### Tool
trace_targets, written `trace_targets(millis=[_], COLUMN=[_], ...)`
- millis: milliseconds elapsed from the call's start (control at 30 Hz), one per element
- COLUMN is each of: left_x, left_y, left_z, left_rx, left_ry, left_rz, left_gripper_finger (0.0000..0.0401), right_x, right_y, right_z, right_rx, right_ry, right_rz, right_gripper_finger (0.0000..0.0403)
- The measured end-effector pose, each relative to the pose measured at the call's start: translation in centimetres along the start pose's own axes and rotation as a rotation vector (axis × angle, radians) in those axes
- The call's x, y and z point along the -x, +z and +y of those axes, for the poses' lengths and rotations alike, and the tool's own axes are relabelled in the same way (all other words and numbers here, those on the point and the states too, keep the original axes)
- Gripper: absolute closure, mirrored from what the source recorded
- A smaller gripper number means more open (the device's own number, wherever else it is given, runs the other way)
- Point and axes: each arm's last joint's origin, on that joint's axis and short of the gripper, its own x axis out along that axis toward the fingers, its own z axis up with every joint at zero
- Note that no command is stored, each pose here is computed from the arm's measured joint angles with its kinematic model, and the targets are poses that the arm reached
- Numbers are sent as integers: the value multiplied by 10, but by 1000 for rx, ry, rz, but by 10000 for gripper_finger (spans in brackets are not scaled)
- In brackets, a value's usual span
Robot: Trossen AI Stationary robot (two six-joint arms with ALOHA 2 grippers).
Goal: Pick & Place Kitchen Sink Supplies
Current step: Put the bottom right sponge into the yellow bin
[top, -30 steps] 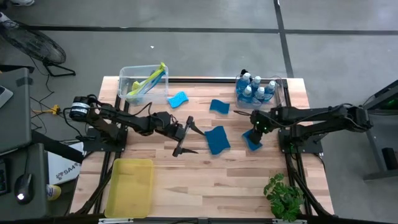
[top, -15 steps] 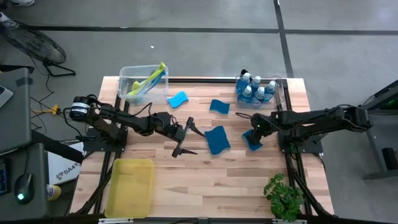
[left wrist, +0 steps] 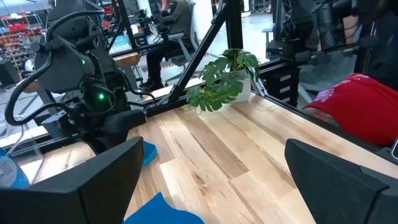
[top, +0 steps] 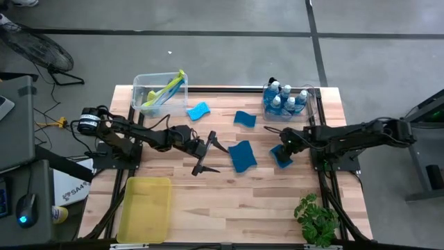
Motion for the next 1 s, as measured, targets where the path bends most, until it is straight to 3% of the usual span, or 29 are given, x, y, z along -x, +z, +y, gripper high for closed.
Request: trace_targets(millis=[367, 567, 1000], left_x=[0, 0, 0], left_y=[-1, -2, -6], left_z=[1, 1, 0], left_rx=[51, 64, 101], left_ry=[29, 29, 21], left_rz=[13, 20, 60], left_gripper_finger=[16, 16, 16], right_x=[0, 1, 16], right_y=[6, 9, 23], right_z=[4, 6, 31], right_rx=[71, 92, 262], right_ry=[20, 24, 46], right_rz=[-79, -114, -277], right_gripper_finger=[390, 394, 400])
